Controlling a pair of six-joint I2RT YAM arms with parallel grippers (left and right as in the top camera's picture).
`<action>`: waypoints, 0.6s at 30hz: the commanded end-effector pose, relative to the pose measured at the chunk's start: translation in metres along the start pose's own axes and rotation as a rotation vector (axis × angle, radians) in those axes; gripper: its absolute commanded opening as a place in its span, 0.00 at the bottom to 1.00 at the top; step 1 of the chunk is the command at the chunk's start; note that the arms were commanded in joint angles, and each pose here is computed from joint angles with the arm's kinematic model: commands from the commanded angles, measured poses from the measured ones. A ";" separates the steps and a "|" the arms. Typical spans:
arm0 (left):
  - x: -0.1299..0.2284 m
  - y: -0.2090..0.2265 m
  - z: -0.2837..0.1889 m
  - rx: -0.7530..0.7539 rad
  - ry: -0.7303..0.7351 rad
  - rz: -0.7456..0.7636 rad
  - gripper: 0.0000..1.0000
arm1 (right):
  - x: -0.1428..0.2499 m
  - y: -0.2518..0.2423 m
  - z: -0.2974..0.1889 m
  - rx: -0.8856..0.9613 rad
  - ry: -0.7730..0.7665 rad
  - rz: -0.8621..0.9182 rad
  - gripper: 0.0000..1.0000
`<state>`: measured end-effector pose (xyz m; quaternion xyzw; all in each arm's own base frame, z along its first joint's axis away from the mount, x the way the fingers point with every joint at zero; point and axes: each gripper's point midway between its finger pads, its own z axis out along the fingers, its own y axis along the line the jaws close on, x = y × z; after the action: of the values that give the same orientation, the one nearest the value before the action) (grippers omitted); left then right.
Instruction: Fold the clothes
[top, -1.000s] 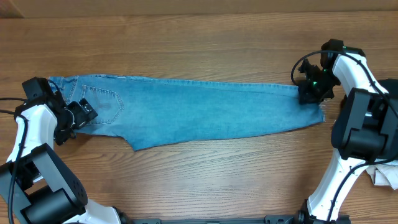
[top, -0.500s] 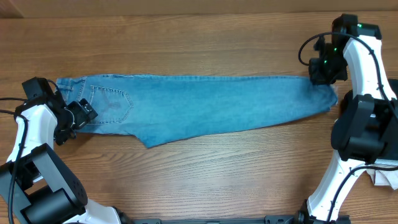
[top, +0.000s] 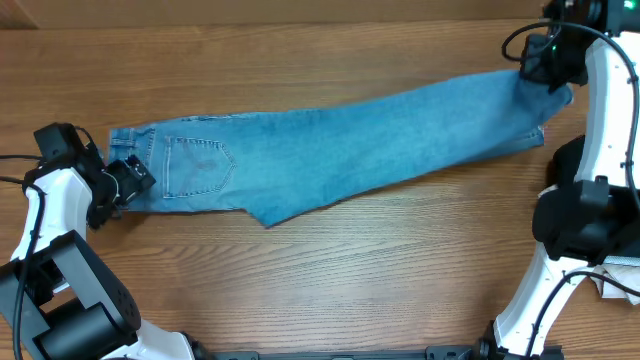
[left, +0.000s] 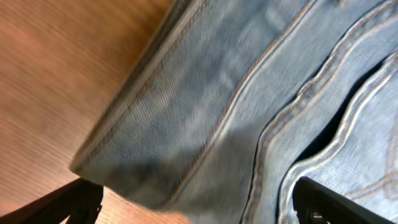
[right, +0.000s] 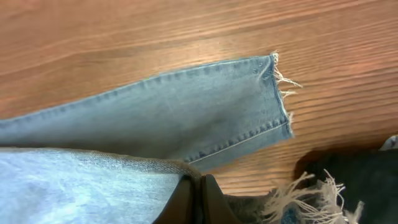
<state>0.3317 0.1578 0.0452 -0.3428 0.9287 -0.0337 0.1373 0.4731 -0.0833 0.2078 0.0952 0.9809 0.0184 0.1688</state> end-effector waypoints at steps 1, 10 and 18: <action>-0.017 -0.033 -0.001 0.167 -0.062 0.045 1.00 | -0.007 0.004 -0.033 -0.006 -0.077 0.004 0.04; -0.005 -0.065 -0.011 0.287 -0.006 0.083 0.46 | -0.007 0.013 -0.033 -0.013 -0.078 -0.014 0.04; -0.035 -0.079 -0.081 0.296 -0.016 0.082 0.45 | -0.007 0.013 -0.032 -0.013 -0.076 -0.014 0.04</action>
<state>0.3739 0.1164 0.1115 -0.2909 0.9296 -0.1538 0.1662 0.4718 -0.0727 0.2112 0.0890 0.9815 0.0216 0.1681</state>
